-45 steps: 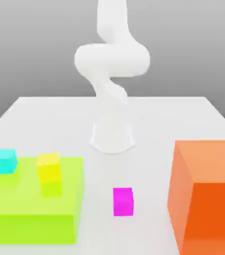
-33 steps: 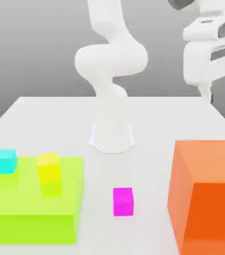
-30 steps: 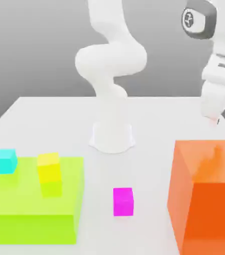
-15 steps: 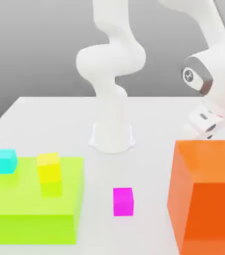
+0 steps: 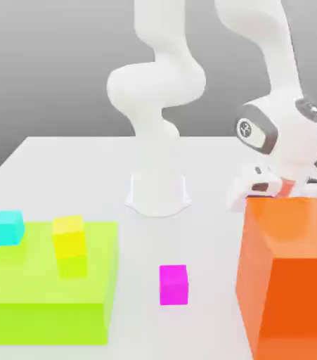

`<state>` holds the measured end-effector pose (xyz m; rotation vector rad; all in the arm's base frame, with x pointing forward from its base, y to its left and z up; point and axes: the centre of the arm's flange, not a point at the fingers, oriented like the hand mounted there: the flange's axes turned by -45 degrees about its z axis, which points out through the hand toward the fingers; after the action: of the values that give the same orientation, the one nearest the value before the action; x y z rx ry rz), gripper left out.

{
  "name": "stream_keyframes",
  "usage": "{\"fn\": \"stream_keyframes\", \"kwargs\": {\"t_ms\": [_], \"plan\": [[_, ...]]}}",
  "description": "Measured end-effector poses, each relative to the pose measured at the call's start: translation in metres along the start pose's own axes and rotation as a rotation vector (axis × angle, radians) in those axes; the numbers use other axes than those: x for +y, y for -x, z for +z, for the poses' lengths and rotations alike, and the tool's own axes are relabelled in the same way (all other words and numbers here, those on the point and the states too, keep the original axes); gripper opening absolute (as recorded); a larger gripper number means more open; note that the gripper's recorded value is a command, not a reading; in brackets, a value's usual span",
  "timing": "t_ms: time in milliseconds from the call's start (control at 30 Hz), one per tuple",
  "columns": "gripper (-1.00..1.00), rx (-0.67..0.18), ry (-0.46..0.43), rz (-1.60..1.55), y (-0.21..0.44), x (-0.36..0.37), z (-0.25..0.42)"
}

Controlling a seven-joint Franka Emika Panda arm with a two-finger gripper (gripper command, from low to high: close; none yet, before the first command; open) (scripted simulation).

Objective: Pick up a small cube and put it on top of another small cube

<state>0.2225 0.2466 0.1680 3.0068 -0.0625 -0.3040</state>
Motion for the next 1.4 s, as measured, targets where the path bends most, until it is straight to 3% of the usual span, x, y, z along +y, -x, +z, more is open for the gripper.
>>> {"fn": "stream_keyframes", "kwargs": {"t_ms": [300,533,567,800,1033,1200,1400], "plan": [[0.0,0.157,-0.148,0.393,-0.043,0.018,-0.031],[0.0,0.169,-0.163,0.415,-0.056,0.009,0.019],[-1.0,0.169,-0.163,0.415,-0.056,0.009,0.026],[-1.0,0.171,-0.165,0.415,-0.056,0.008,0.026],[-1.0,0.172,-0.163,0.411,-0.045,0.014,-0.029],[-1.0,0.167,-0.046,0.251,-0.028,0.011,-0.048],[-1.0,0.191,0.158,0.104,-0.023,0.027,-0.072]]}}
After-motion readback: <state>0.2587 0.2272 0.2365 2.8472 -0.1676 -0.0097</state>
